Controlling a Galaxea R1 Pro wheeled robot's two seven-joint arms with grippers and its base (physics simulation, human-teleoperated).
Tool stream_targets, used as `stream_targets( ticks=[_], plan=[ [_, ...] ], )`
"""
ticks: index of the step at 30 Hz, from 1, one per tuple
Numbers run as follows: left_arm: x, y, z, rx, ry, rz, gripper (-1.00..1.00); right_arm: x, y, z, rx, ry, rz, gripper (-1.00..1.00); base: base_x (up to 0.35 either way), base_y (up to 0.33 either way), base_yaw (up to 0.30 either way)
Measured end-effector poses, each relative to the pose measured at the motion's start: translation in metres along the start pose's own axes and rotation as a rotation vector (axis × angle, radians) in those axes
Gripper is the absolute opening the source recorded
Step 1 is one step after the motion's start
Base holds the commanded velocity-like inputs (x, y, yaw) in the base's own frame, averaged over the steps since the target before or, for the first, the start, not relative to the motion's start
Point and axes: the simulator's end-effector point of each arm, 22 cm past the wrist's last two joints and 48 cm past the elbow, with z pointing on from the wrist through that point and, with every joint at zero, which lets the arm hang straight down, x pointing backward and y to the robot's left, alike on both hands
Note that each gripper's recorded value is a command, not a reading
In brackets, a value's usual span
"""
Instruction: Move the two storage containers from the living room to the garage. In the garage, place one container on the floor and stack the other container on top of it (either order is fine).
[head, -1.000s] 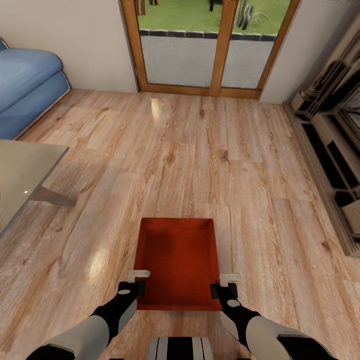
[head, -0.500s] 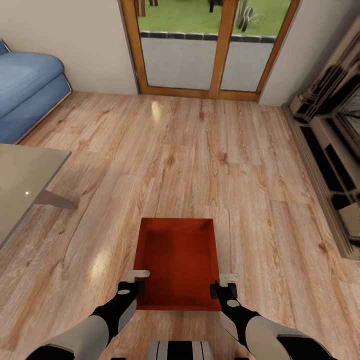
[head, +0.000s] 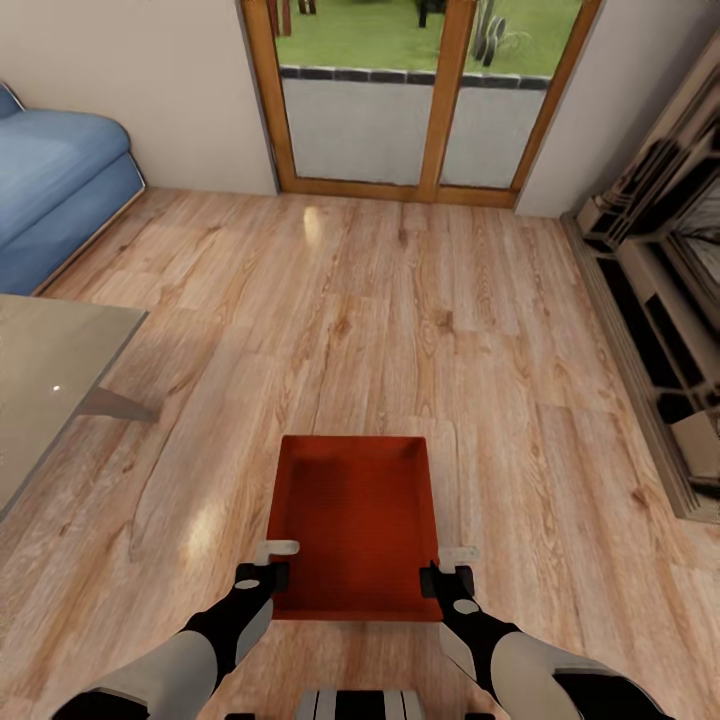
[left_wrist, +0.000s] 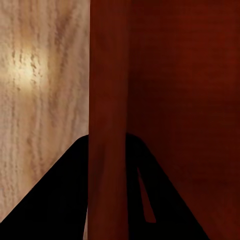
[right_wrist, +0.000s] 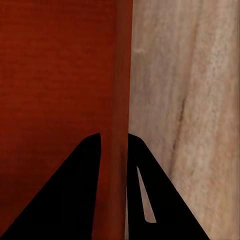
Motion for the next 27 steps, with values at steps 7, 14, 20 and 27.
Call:
stream_targets(
  ticks=[7,14,20,27],
  plan=[
    [-0.006,0.002,-0.013,-0.001,-0.005,-0.007,-1.0,-0.01,-0.001,-0.012,-0.001,-0.006,-0.006,-1.0,0.0,0.0,0.0],
    [-0.017,0.002,-0.026,0.002,-0.03,-0.003,-1.0,-0.019,-0.003,-0.025,0.004,-0.031,0.012,-1.0,0.0,0.0,0.0],
    [-0.022,0.002,-0.036,0.003,-0.027,0.004,-1.0,-0.022,-0.004,-0.035,0.006,-0.027,0.02,-1.0,0.0,0.0,0.0],
    [-0.026,0.004,-0.049,0.003,-0.025,0.003,-1.0,-0.029,-0.004,-0.047,0.005,-0.026,0.018,-1.0,0.0,0.0,0.0]
  ],
)
